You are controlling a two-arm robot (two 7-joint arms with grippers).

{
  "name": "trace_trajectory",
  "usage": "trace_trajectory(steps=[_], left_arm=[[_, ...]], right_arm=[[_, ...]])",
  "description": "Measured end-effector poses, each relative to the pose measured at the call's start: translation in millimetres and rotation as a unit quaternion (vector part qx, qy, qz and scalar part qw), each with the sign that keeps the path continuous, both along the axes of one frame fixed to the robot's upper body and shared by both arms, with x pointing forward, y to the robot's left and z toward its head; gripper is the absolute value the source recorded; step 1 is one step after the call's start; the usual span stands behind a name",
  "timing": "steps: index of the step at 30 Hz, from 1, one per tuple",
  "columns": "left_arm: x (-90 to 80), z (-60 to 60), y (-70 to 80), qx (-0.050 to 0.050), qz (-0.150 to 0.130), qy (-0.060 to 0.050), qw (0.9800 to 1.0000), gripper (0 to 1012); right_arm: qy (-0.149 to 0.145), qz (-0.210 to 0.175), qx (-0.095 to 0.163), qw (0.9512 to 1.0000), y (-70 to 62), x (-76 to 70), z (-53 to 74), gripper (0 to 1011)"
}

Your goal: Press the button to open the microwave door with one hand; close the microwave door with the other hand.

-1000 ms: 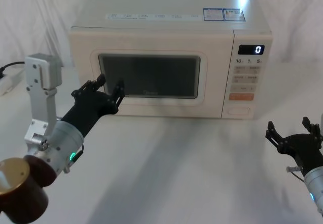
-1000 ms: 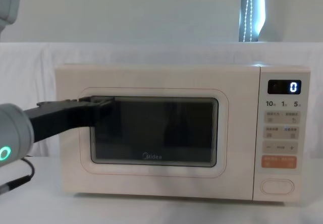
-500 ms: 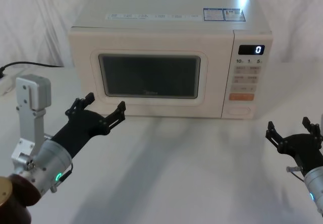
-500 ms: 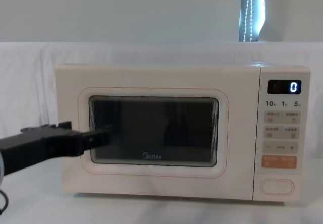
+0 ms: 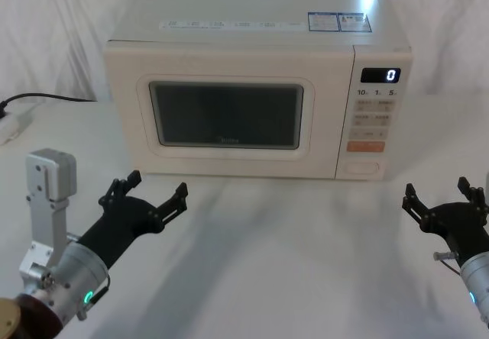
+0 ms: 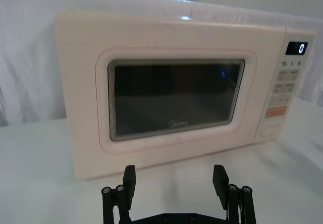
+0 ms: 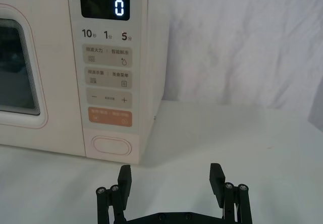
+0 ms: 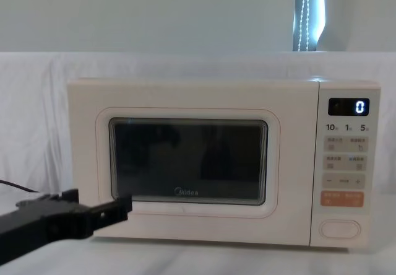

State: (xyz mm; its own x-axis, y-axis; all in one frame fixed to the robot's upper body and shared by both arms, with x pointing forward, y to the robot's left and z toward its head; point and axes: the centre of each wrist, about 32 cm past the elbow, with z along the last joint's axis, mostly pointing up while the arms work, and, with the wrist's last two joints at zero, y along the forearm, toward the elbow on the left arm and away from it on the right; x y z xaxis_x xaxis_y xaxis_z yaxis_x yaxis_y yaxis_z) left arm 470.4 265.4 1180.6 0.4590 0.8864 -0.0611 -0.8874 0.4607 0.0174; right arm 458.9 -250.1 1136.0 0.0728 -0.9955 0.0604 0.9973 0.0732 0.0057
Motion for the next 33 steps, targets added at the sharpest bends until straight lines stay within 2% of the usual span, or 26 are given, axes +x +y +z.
trace_trajectory(steps=[5,11,33], left_arm=[[-3.9,-8.8,0.0,-0.007,0.001,0.009,0.9999,1001],[-7.3,-14.8,0.1,-0.009,0.001,0.013,0.9999,1001],[-7.8,-15.8,0.0,-0.009,0.004,0.014,0.9999,1001]], right_arm=[[0.0,0.0,0.0,1.0,0.0,0.0,0.0,1002],[0.0,0.0,0.0,1.0,0.0,0.0,0.0,1002],[0.0,0.0,0.0,1.0,0.0,0.0,0.0,1002]])
